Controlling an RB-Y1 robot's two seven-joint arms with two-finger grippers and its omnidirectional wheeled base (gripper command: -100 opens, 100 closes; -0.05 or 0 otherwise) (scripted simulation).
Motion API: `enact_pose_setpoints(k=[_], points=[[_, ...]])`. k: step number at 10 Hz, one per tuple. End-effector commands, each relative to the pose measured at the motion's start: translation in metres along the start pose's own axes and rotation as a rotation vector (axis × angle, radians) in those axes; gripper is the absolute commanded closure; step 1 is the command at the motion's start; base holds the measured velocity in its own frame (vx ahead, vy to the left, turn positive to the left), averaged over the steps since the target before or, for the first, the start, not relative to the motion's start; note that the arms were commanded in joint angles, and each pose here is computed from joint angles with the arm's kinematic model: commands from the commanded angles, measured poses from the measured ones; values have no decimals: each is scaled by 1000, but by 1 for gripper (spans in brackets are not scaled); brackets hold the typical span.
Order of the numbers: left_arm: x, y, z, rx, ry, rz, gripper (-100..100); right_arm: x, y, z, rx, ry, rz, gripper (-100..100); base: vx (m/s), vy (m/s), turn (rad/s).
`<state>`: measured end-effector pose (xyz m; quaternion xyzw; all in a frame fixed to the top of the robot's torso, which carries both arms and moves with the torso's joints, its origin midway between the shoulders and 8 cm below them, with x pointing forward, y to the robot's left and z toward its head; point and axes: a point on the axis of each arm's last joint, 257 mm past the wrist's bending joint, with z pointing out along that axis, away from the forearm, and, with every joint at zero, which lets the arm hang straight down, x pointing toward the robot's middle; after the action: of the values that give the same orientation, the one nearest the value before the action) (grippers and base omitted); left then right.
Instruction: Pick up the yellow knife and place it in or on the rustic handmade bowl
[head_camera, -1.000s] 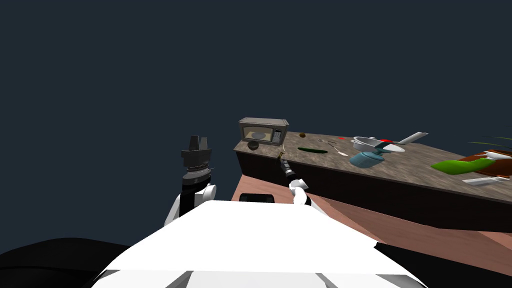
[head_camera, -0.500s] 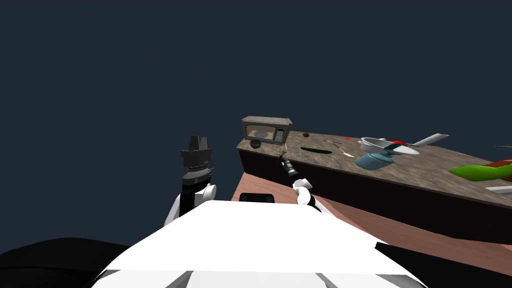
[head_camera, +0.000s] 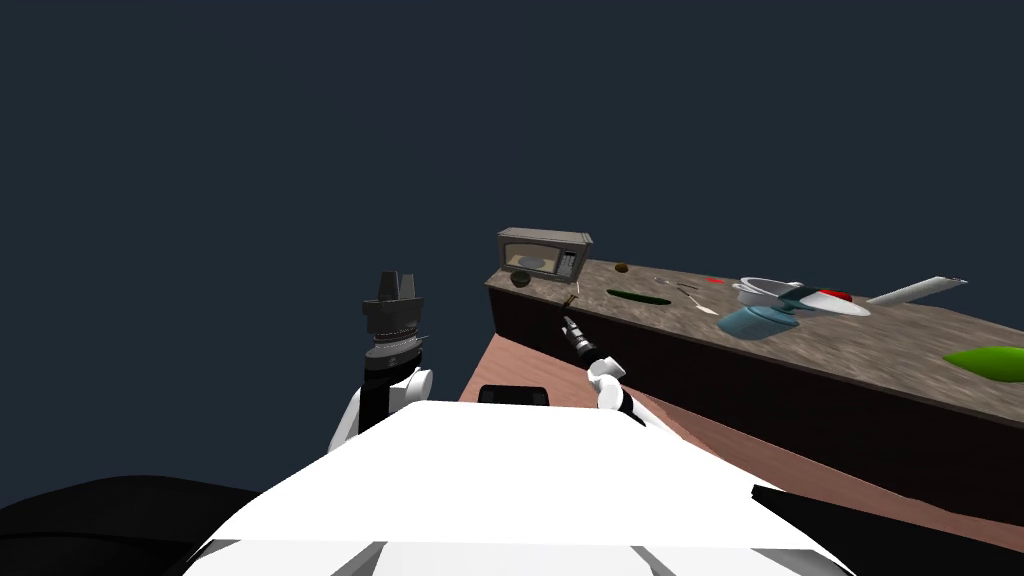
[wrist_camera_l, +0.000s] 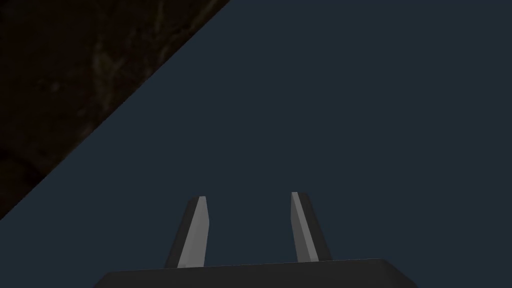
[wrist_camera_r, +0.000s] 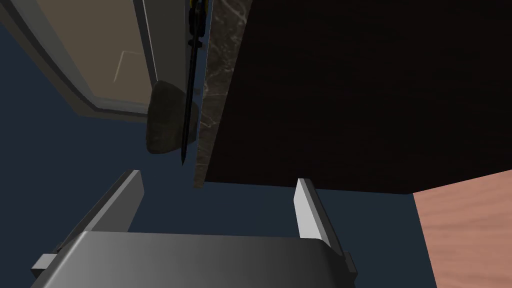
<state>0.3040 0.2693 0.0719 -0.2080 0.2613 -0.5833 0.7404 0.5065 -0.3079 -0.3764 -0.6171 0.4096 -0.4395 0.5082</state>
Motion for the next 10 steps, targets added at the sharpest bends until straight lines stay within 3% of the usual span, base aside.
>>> enact_pose_setpoints(k=[1, 3, 5, 8, 10], points=[[0, 0, 0, 0, 0, 0, 0, -14, 7, 1, -16, -31, -1, -100, -273, -52, 163], [0, 0, 0, 0, 0, 0, 0, -27, 10, 1, -20, -65, -1, -100, -223, -115, 108], [0, 0, 0, 0, 0, 0, 0, -34, 6, 3, -9, -99, -5, -100, -139, -226, 39], [0, 0, 0, -1, 0, 1, 0, -50, -9, 9, 23, -177, -21, -100, 81, -221, 18], [0, 0, 0, -1, 0, 1, 0, -59, -16, 12, 38, -213, -26, -100, 105, -79, 5]])
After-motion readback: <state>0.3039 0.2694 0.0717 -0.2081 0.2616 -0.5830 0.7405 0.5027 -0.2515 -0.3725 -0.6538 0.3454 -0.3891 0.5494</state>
